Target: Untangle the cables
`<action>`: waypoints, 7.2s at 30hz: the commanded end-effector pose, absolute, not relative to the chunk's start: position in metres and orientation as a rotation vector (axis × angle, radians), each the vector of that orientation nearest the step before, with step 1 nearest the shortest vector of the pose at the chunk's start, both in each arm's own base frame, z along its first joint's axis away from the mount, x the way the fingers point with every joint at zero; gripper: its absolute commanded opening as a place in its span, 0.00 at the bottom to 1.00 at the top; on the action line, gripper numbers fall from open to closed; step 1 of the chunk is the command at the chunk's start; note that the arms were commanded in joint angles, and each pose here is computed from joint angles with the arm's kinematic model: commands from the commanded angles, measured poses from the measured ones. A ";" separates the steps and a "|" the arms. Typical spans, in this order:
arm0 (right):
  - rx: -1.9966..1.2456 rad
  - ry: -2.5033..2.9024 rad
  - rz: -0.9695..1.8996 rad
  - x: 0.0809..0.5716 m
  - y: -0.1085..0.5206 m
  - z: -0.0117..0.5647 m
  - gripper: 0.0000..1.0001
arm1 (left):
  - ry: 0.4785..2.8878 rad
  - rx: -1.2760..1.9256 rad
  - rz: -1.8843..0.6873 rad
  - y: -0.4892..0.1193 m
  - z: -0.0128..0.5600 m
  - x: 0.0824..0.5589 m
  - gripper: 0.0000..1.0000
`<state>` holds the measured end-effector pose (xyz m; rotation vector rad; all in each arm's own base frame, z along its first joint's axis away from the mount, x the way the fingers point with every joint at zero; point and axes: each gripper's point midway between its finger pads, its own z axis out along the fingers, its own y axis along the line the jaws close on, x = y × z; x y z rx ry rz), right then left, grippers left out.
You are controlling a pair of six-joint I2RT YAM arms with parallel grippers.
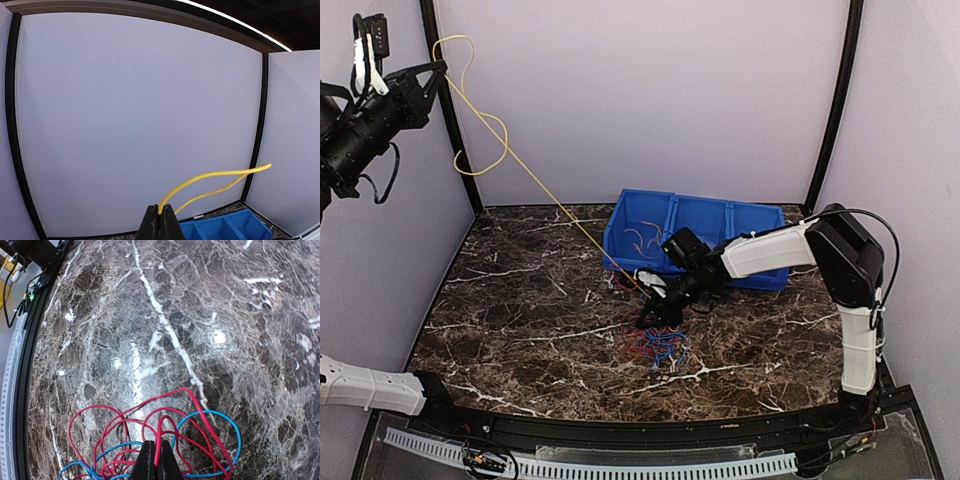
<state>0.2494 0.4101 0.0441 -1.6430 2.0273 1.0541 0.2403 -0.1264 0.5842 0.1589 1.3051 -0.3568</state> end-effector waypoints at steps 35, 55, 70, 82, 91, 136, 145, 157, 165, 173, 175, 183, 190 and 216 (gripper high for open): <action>-1.640 2.128 1.074 0.246 0.403 0.039 0.20 | 0.933 -0.109 -0.219 -0.014 0.745 0.154 0.00; -1.619 2.215 0.968 0.256 0.390 0.017 0.00 | 0.905 -0.171 -0.170 0.003 0.756 0.148 0.00; -1.568 2.263 0.785 0.266 0.325 0.023 0.00 | 0.953 -0.177 -0.091 0.003 0.743 0.159 0.00; -1.523 2.399 0.576 0.276 0.236 0.008 0.00 | 0.931 -0.203 -0.066 0.022 0.743 0.142 0.00; -1.478 2.410 0.532 0.271 0.214 0.017 0.00 | 1.017 -0.151 -0.034 0.002 0.722 0.165 0.00; -1.722 1.972 0.679 0.228 0.300 0.126 0.98 | 1.591 0.141 -0.190 -0.167 0.507 0.317 0.00; -1.387 1.900 0.702 0.270 0.262 0.196 0.99 | 1.713 0.168 -0.263 -0.194 0.492 0.332 0.00; -1.196 1.972 0.821 0.264 0.206 0.153 0.99 | 1.578 0.247 -0.535 -0.233 0.563 0.324 0.00; -1.181 2.002 0.828 0.269 0.205 0.144 0.98 | 1.401 0.306 -0.663 -0.264 0.616 0.328 0.00; -1.176 2.011 0.791 0.271 0.202 0.138 0.98 | 1.282 0.277 -0.638 -0.286 0.638 0.365 0.00; -1.181 2.008 0.793 0.270 0.202 0.138 0.98 | 1.242 0.273 -0.647 -0.288 0.642 0.373 0.00; -1.188 2.016 0.785 0.271 0.201 0.134 0.98 | 1.115 0.218 -0.639 -0.303 0.640 0.420 0.00; -1.191 2.018 0.768 0.272 0.200 0.133 0.98 | 1.035 0.107 -0.724 -0.281 0.653 0.441 0.00; -1.242 2.051 0.812 0.267 0.201 0.119 0.94 | 1.833 0.344 -0.687 -0.338 0.347 0.523 0.00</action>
